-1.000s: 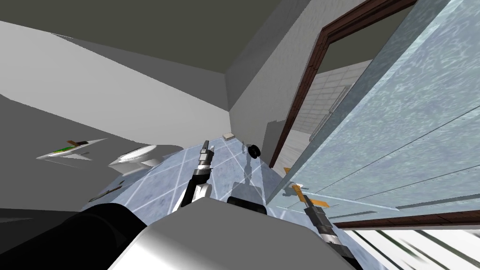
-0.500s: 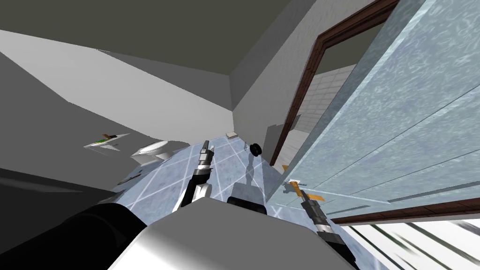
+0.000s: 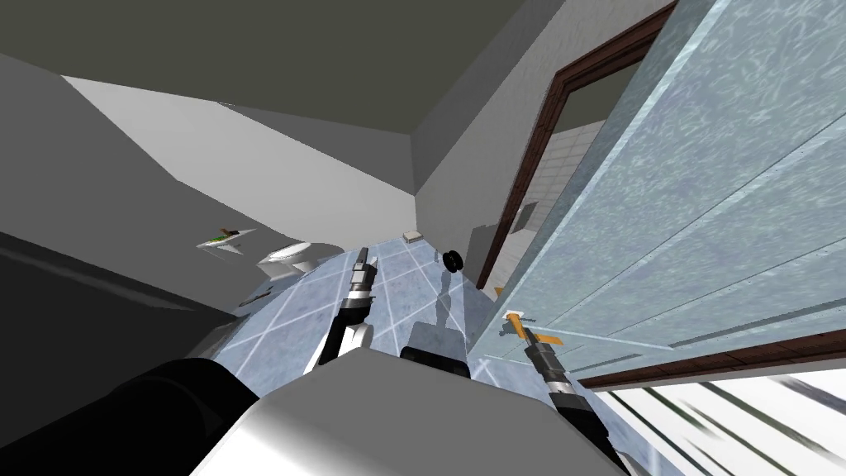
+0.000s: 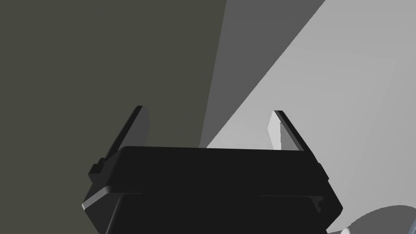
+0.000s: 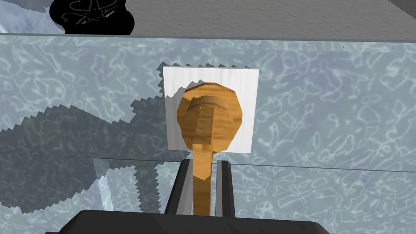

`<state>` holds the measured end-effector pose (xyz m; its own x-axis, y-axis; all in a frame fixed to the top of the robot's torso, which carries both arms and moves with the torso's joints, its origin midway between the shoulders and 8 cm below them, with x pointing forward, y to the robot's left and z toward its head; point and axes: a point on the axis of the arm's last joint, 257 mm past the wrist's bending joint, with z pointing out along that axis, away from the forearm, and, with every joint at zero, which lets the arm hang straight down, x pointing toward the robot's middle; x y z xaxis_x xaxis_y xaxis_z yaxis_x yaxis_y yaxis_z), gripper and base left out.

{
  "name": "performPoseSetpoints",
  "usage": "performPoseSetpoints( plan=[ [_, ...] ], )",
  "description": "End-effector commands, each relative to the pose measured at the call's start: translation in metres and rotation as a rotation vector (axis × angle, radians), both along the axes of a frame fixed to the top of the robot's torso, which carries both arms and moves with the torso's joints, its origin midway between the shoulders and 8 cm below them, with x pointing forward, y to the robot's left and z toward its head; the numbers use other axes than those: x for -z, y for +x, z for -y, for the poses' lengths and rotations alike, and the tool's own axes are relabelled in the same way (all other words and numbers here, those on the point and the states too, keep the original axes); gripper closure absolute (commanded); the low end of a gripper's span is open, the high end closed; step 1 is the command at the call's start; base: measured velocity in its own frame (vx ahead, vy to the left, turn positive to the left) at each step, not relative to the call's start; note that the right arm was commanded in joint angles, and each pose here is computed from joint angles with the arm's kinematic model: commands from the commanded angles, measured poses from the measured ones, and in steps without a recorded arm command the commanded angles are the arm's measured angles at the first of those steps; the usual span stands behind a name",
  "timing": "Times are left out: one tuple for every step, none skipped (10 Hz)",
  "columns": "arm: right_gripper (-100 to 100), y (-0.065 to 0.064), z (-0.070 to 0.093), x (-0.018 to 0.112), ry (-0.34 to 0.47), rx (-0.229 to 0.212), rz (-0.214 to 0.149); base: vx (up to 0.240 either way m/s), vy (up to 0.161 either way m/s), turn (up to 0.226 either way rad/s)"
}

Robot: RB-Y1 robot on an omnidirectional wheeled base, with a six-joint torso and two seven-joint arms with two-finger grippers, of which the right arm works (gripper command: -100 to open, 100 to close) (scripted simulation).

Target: Pull the door open

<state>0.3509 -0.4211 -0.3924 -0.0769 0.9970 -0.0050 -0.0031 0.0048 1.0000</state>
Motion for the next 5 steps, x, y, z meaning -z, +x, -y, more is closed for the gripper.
performPoseSetpoints(
  plan=[
    [100, 0.009, -0.004, 0.0, 0.003, -0.004, 0.0, -0.232, -0.073, 0.127],
    [100, 0.013, -0.005, 0.0, 0.003, -0.004, -0.001, -0.222, -0.107, 0.091],
    [100, 0.019, -0.007, 0.0, 0.004, -0.005, -0.002, -0.184, -0.088, 0.092],
    [100, 0.022, -0.008, 0.0, 0.004, -0.005, -0.003, -0.164, -0.081, 0.083],
    [100, 0.019, -0.009, 0.002, 0.005, -0.008, -0.004, -0.072, -0.033, 0.033]
  ],
)
